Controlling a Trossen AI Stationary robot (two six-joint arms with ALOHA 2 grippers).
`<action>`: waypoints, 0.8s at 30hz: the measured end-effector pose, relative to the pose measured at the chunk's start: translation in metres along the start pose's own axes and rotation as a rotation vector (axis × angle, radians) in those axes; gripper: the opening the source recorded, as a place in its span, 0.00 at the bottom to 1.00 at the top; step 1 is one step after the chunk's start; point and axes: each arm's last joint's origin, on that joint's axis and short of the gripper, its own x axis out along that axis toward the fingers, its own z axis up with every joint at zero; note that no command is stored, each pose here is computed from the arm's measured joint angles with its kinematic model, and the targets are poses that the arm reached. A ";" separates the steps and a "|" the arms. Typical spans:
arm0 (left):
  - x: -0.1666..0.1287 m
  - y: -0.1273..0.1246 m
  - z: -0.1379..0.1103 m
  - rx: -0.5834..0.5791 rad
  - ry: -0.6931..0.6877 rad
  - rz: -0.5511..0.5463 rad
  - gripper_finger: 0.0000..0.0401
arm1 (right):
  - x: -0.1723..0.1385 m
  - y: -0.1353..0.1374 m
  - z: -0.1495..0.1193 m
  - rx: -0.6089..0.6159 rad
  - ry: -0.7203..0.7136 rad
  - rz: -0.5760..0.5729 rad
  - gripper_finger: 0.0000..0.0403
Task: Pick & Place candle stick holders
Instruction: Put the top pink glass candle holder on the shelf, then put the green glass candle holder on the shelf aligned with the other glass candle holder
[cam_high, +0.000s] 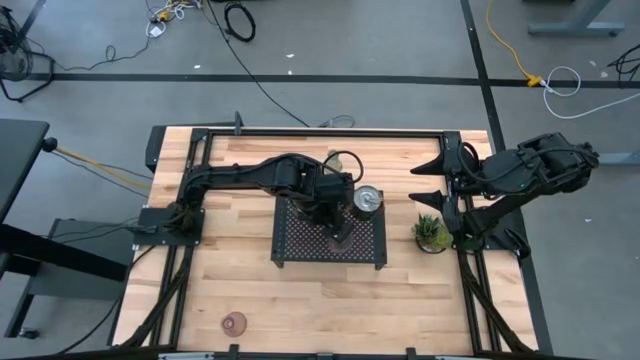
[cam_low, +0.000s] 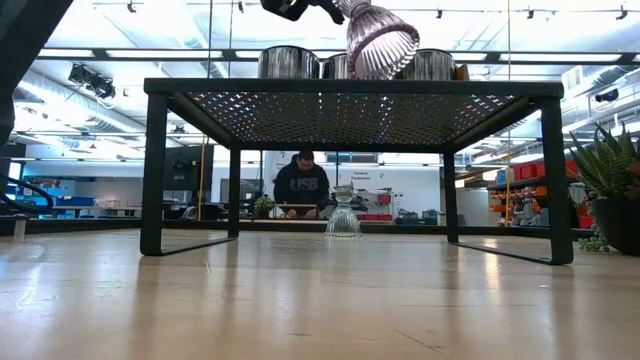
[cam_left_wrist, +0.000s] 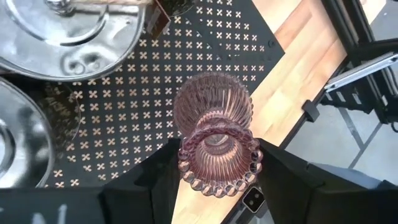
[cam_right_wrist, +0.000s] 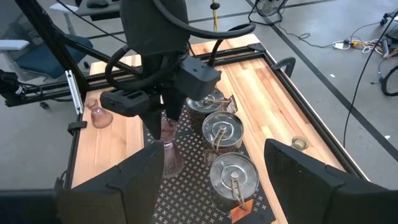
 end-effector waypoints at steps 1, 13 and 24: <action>0.000 0.000 0.000 0.003 0.000 0.000 0.50 | 0.000 0.000 0.000 0.000 0.000 0.000 0.68; 0.000 0.001 0.001 0.034 -0.027 0.024 0.52 | 0.000 0.000 0.000 0.000 0.000 0.000 0.68; 0.000 0.001 0.001 0.034 -0.035 0.029 0.56 | 0.000 0.000 0.000 0.000 0.000 0.001 0.68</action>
